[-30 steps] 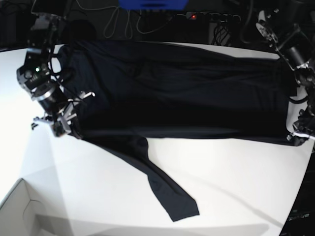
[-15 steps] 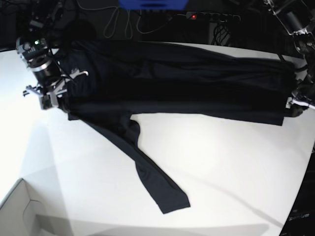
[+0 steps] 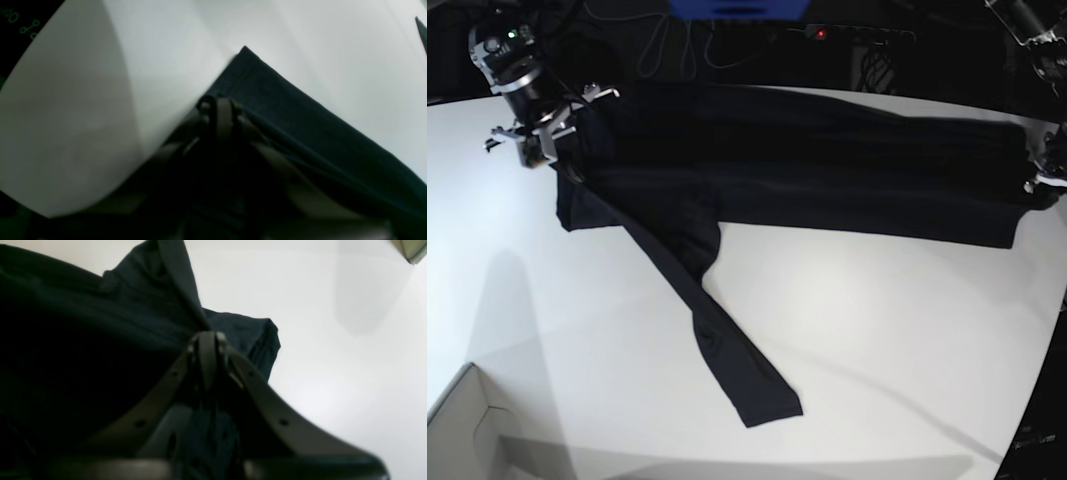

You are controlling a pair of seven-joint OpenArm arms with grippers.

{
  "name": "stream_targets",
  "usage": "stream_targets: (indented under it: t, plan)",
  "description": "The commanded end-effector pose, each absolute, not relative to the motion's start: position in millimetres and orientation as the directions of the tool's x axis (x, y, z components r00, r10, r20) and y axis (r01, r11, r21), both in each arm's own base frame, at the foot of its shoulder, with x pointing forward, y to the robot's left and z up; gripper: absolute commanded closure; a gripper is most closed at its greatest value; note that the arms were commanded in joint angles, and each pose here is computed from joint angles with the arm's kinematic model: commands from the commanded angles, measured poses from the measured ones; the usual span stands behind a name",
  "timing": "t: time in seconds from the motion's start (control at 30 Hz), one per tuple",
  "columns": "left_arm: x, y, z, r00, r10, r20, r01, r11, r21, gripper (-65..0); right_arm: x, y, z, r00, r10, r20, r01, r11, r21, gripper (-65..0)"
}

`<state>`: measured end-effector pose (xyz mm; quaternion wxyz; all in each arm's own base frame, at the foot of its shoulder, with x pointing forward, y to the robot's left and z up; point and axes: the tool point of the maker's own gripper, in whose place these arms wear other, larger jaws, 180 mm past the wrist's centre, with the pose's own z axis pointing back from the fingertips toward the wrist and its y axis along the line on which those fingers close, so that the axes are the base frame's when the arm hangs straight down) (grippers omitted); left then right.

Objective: Layout the t-shirt on the table in an organized manner, then fold the t-shirt properly
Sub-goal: 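Lift the hem side with both grippers and fold it onto the collar edge, then open both grippers to release the folded shirt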

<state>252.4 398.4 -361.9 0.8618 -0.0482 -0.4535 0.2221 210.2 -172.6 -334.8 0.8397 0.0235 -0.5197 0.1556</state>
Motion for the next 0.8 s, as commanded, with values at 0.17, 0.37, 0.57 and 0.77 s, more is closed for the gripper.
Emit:
stream_targets:
  t: [0.17,0.37,0.57,0.77]
  plan:
    - [244,406,-351,0.483,0.391,0.784,-0.329,0.910,-0.251,0.0,207,-177,-328,0.394,0.242,0.887,-0.282,0.950,-0.134,0.0]
    - [235,406,-359,0.498,0.398,0.770,-0.339,0.907,-0.249,0.0,190,-166,-340,0.432,0.257,0.865,-0.333,0.936,-0.112,0.0]
    - [234,398,-366,0.499,0.414,0.761,-0.345,0.901,-0.264,0.0,180,-169,-361,0.488,0.232,0.841,-0.325,0.943,-0.072,0.0]
    - [225,395,-386,0.514,0.467,0.719,-0.374,0.877,-0.301,0.0,175,-170,-369,0.511,0.222,0.830,-0.319,0.946,-0.057,0.0]
